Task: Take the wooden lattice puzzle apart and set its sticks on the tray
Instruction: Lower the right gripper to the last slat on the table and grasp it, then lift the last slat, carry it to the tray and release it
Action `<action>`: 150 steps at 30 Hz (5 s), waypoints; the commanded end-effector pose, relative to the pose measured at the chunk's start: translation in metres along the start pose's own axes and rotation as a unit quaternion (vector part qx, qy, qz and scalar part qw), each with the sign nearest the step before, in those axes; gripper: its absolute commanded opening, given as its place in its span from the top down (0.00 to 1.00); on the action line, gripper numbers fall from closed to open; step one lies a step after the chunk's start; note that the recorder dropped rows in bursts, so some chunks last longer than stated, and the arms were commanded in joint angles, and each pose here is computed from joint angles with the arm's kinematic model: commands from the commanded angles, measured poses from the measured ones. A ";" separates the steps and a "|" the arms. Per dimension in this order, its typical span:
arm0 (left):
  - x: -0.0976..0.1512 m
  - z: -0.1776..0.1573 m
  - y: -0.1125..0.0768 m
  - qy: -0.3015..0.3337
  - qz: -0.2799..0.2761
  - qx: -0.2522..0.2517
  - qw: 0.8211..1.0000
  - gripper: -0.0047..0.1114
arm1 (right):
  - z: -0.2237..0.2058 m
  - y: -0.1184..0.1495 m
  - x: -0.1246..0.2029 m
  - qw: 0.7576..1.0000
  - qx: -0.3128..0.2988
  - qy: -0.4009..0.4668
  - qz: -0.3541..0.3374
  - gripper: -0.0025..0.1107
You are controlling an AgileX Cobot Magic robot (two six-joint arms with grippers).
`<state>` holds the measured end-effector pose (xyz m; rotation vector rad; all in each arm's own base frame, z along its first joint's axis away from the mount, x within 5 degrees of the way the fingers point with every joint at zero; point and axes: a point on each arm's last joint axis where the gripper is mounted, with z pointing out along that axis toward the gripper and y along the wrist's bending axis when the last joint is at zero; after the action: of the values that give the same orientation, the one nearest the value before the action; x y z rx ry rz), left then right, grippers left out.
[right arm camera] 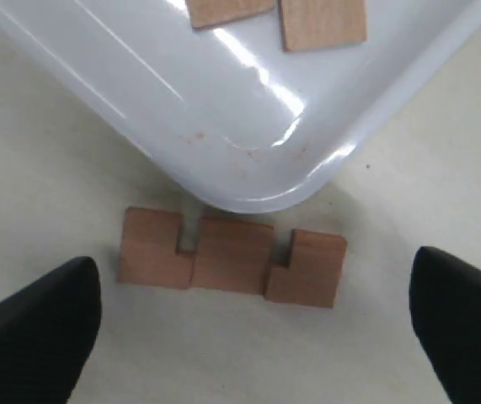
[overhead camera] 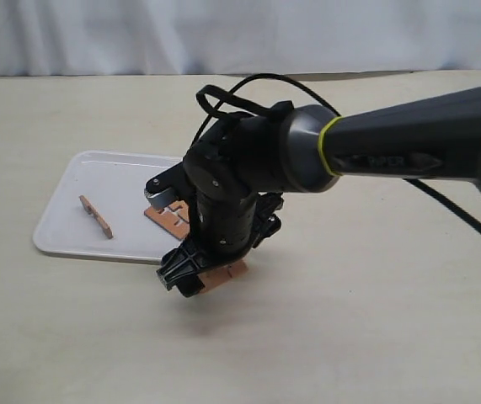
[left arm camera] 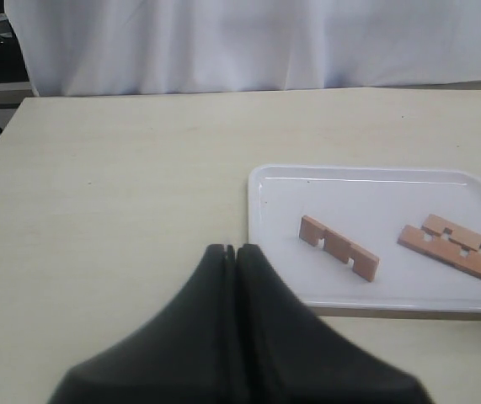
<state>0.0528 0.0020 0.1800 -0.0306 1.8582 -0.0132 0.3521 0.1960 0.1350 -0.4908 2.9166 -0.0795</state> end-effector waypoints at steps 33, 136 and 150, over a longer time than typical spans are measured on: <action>-0.001 0.000 -0.001 -0.008 0.001 0.005 1.000 0.96 | -0.010 -0.001 0.002 0.999 -0.003 0.013 0.035 0.91; -0.001 0.000 -0.001 -0.008 0.001 0.005 1.000 0.96 | -0.035 0.031 -0.062 0.718 0.134 -0.369 -0.575 0.94; -0.001 0.000 -0.001 -0.008 0.001 0.005 1.000 0.96 | 0.016 0.022 -0.069 0.732 0.132 -0.387 -0.545 0.73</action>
<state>0.0528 0.0020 0.1800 -0.0306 1.8582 -0.0132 0.4105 0.2394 0.1284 -1.6413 1.4585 -0.3367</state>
